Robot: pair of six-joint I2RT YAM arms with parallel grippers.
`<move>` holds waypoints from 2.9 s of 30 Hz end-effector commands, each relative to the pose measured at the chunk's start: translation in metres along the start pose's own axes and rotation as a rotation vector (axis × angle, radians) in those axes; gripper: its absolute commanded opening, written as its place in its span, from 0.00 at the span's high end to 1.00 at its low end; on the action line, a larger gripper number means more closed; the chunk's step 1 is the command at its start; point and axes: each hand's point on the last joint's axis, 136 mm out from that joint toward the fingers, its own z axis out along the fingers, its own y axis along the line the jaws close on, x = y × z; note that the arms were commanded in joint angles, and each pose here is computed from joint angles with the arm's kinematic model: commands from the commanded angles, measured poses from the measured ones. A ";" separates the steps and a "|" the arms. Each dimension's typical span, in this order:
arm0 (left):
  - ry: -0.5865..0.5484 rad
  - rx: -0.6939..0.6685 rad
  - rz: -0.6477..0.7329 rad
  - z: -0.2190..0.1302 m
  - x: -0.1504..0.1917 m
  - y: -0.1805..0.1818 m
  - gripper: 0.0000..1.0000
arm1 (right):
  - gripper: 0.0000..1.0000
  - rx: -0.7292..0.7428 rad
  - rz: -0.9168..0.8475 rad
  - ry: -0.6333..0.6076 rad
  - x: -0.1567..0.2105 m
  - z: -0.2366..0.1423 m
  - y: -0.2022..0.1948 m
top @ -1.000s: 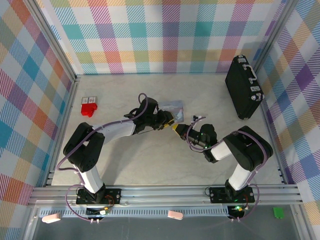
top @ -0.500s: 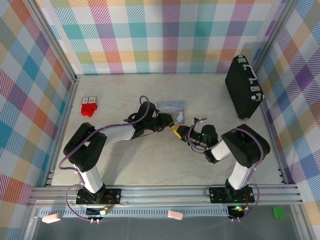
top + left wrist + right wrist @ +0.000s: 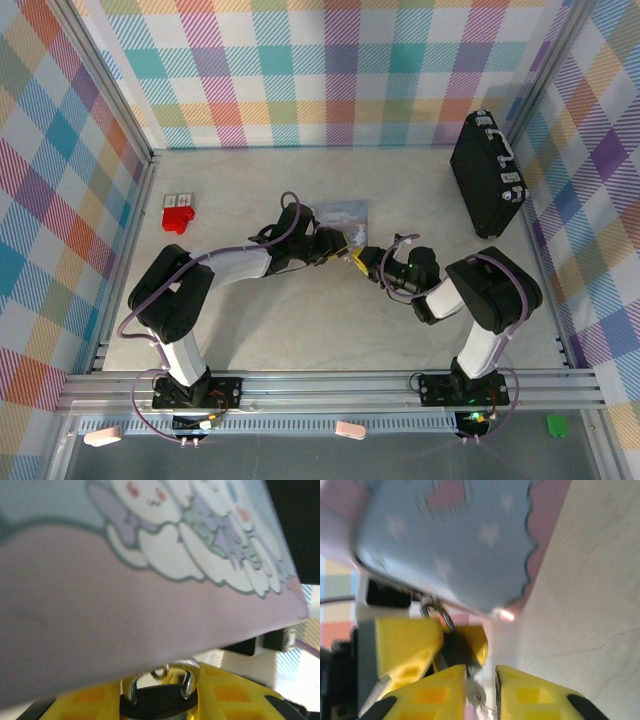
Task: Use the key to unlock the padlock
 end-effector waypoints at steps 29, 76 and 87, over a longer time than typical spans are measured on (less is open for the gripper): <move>-0.039 -0.173 -0.259 -0.015 -0.025 0.008 0.98 | 0.66 0.201 -1.002 -0.082 0.044 0.017 0.038; -0.180 -0.476 0.247 -0.100 -0.046 0.068 0.31 | 0.63 0.272 -0.706 0.163 0.040 0.033 0.000; -0.141 -0.454 0.272 -0.077 -0.105 0.069 0.29 | 0.58 0.358 -0.877 0.317 0.043 0.049 -0.012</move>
